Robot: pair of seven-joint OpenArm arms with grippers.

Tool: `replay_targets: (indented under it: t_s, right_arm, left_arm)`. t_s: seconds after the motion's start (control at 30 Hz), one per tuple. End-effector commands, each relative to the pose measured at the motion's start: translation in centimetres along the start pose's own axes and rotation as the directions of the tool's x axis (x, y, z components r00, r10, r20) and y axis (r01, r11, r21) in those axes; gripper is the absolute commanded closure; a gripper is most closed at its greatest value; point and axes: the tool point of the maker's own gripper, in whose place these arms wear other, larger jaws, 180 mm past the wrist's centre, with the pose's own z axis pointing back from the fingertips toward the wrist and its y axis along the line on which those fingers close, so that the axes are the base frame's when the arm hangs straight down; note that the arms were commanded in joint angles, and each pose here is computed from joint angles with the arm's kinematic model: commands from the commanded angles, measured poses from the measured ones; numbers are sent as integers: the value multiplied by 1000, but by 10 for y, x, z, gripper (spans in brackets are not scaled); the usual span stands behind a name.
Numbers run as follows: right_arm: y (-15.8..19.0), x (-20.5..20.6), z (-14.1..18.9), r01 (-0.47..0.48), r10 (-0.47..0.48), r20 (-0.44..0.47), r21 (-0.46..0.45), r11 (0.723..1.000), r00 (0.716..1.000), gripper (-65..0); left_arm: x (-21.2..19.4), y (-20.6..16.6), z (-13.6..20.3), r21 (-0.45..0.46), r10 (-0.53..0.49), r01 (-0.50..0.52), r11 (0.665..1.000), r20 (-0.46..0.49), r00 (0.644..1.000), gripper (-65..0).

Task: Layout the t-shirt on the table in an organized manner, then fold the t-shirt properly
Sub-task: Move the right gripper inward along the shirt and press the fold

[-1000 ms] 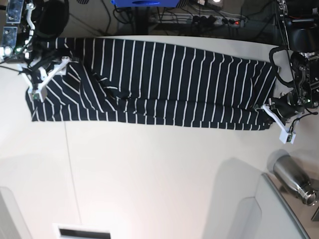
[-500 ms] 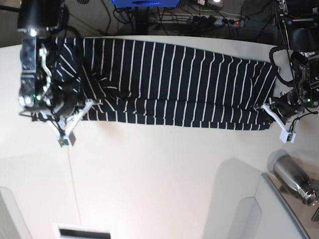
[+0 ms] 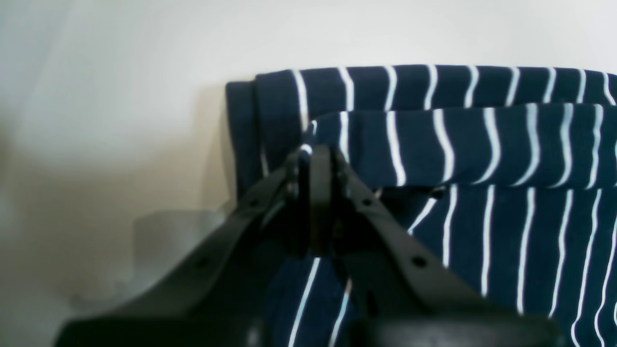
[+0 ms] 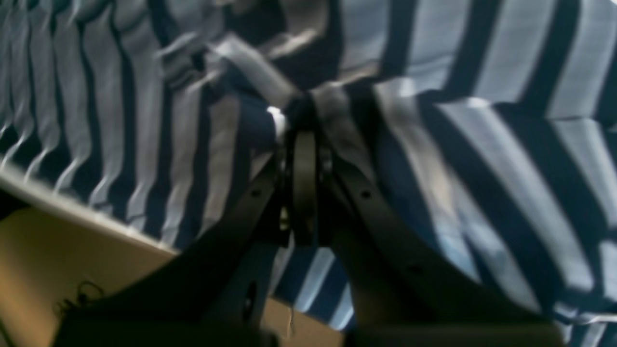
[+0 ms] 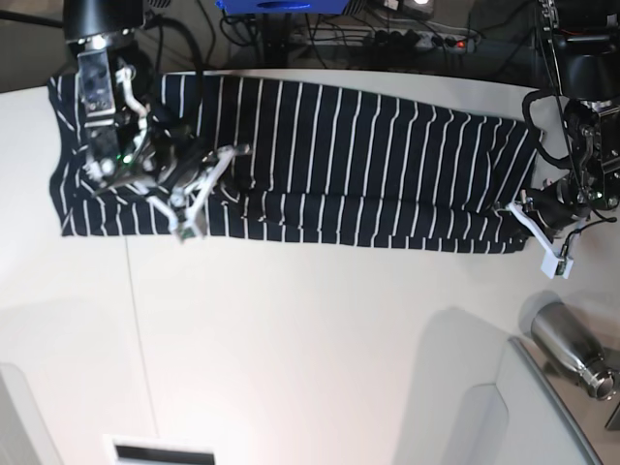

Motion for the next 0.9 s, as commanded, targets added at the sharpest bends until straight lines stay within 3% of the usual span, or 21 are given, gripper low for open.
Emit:
replay_targets:
  t_s: [0.0,0.2,0.3,0.43,0.7,0.83,0.87]
  right_arm:
    - [4,7,5,-10,10,35,9,1000,999,-2]
    - [30,-16,14,-47,46,24,48,998,999,-2]
    - [30,4,36,-68,65,94,26,997,993,-2]
    - [4,46,63,11,-1,211,-50,999,978,-2]
    - [-8,43,37,38,-31,144,-49,998,989,-2]
    - [-10,45,35,50,-41,163,-50,998,986,-2]
    - [-10,45,35,50,-41,163,-50,998,986,-2]
  left_arm:
    - [19,8,7,15,-13,13,1000,49,999,0]
    - [20,10,8,18,-9,8,1000,52,999,0]
    - [20,11,8,18,-10,9,1000,53,999,0]
    - [19,7,7,12,-13,13,1000,49,999,0]
    - [27,10,9,16,-14,13,1000,65,998,0]
    - [34,12,16,29,-44,42,999,78,996,0]
    - [33,12,16,29,-49,47,998,74,996,-33]
